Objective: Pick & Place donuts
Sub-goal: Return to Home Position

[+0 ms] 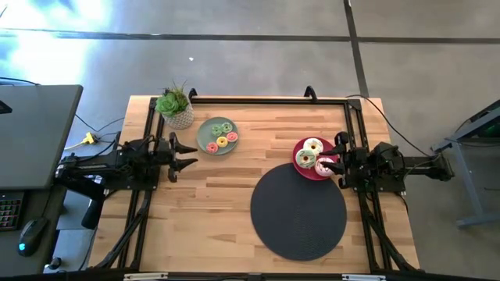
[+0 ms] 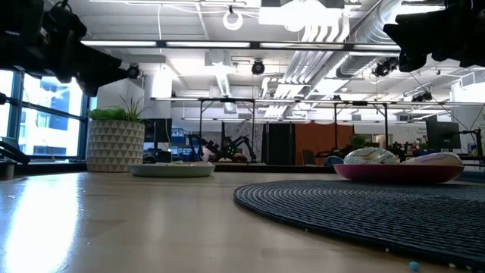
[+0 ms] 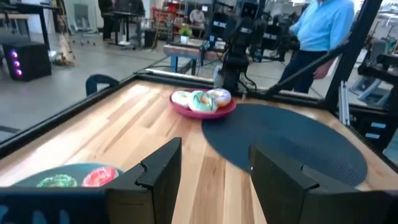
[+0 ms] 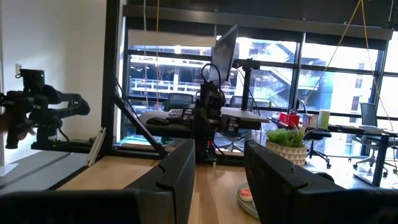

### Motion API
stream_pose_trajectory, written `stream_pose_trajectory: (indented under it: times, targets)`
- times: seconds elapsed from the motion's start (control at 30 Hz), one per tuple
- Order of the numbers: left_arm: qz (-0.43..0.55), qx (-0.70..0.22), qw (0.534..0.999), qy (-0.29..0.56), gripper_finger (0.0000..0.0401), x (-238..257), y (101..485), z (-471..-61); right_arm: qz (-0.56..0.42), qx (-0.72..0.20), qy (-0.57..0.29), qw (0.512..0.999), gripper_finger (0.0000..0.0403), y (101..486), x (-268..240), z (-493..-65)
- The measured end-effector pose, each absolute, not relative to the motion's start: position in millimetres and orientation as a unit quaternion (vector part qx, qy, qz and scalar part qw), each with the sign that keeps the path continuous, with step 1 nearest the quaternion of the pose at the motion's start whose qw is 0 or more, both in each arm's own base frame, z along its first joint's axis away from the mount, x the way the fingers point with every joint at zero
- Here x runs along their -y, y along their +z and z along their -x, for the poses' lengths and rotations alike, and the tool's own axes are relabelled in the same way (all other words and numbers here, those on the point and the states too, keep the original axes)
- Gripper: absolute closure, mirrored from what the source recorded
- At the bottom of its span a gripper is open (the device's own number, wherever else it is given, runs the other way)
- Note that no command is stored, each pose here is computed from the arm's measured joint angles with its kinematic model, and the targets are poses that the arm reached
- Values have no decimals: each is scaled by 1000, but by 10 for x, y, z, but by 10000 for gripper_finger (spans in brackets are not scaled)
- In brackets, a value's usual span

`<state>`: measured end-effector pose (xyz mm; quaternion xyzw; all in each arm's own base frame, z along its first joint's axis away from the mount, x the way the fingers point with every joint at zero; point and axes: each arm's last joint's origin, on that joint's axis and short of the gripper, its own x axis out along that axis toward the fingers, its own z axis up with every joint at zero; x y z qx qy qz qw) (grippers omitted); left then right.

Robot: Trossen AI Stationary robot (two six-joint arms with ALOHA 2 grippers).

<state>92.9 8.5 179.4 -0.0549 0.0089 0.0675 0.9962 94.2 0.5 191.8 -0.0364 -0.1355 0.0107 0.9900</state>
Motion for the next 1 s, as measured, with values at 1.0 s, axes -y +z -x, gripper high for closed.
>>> stream_pose_trajectory:
  times: [1.0]
  targets:
    - [56,-29,996,69,222,-85,1755,-927,36,136,11,990,274,1917,-5,-942]
